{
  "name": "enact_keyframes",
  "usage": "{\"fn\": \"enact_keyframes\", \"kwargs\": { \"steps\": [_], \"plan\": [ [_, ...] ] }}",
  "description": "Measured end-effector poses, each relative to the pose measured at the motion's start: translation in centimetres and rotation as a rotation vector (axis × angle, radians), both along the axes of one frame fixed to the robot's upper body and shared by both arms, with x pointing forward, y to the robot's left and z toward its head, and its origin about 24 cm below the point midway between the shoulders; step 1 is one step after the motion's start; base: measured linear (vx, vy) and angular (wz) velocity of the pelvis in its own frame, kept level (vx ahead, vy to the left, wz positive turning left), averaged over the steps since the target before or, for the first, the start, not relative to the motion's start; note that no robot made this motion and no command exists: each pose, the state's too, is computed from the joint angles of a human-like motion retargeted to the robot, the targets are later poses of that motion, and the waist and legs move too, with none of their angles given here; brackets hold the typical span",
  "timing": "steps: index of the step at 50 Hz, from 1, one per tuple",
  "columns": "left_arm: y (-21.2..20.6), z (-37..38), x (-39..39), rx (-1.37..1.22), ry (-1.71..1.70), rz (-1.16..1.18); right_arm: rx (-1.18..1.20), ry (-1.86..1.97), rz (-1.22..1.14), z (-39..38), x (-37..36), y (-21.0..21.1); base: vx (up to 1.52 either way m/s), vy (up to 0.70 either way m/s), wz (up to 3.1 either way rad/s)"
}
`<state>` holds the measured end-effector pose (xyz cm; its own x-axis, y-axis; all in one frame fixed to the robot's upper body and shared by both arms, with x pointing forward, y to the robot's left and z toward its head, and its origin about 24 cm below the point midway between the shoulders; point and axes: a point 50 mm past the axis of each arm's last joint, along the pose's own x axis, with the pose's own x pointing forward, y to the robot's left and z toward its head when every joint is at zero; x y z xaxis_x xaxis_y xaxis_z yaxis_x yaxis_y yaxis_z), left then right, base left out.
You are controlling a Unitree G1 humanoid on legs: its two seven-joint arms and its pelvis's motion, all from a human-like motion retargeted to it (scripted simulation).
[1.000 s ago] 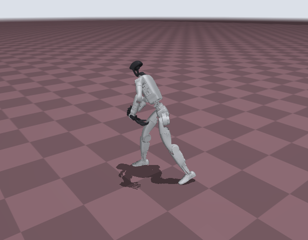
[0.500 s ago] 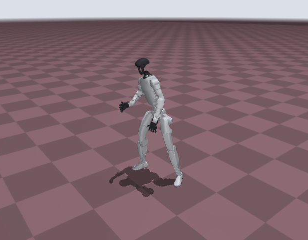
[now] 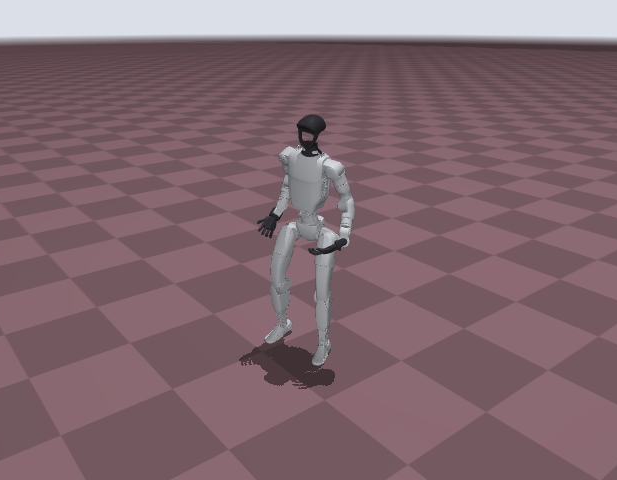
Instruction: Kungfu
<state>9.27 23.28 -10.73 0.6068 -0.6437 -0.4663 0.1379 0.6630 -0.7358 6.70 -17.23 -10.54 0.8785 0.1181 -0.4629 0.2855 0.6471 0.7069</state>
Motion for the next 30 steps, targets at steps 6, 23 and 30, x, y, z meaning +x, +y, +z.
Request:
{"fn": "enact_keyframes", "kwargs": {
  "steps": [6, 23, 30],
  "plan": [
    [-1.0, -0.1, -0.6, -0.113, -0.013, 0.043, 0.059, -0.028, 0.101, 0.3, -0.1, 0.9, 0.14, 0.19, 0.04],
    [-2.8, -2.3, -3.0, -0.036, 0.137, 0.038, 0.007, 0.139, 0.172, -2.0, -0.6, -0.8, 0.17, 0.17, -0.23],
    [1.6, -2.5, -0.4, 0.311, 0.223, -0.270, -0.410, 0.286, 0.556, -3.8, 1.1, -4.9, -0.11, 0.11, -0.45]
  ]
}}
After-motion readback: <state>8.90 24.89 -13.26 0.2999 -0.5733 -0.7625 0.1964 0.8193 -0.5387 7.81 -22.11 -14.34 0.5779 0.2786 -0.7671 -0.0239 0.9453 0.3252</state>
